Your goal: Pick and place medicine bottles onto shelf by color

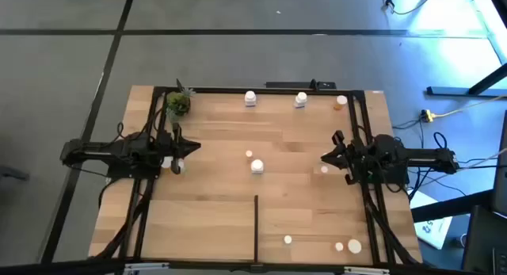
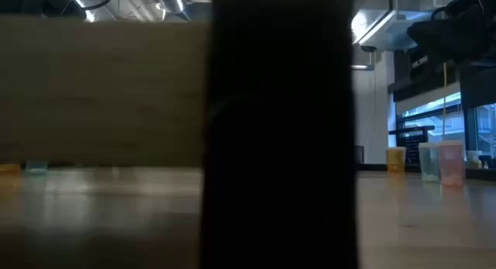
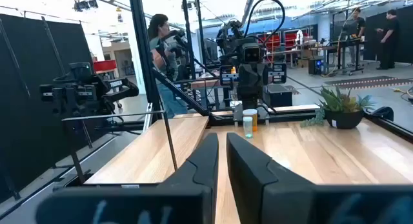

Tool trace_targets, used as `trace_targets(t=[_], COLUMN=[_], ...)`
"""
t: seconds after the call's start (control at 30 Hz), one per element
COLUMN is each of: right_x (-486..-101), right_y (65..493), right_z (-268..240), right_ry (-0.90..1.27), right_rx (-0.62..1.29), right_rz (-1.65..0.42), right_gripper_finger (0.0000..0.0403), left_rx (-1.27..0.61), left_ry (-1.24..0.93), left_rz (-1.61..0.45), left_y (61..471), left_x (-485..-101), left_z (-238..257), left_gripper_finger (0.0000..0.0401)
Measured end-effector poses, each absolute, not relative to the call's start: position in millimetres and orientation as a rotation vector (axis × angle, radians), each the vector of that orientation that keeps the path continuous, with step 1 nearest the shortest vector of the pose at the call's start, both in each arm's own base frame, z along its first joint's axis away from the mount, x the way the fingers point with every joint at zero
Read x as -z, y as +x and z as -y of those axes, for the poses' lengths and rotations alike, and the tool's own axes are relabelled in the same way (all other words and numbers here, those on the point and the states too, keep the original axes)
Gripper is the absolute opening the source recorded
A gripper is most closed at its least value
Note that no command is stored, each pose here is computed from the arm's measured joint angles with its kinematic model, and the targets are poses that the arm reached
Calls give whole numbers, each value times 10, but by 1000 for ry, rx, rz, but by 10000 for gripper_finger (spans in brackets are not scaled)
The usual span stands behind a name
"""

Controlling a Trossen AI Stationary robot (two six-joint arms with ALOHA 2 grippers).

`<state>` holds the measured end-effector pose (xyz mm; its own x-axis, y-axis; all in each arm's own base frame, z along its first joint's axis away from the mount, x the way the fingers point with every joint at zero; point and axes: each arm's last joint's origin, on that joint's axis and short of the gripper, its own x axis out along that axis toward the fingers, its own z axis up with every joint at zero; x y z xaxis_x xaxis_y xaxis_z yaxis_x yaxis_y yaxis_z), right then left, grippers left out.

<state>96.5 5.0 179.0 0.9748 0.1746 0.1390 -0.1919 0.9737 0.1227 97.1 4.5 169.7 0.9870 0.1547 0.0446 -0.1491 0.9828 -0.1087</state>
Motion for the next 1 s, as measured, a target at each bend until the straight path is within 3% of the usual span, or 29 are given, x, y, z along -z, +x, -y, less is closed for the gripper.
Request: trace_targets(t=[1.0], right_x=[-1791], right_y=[965], right_z=[-49], right_ry=[136], right_rx=[-185], right_rz=[128], right_gripper_finger=[36], left_rx=[-153], left_ry=[-105], left_rz=[53], left_y=[971], left_x=[-1697], left_z=[-44], left_gripper_finger=[9])
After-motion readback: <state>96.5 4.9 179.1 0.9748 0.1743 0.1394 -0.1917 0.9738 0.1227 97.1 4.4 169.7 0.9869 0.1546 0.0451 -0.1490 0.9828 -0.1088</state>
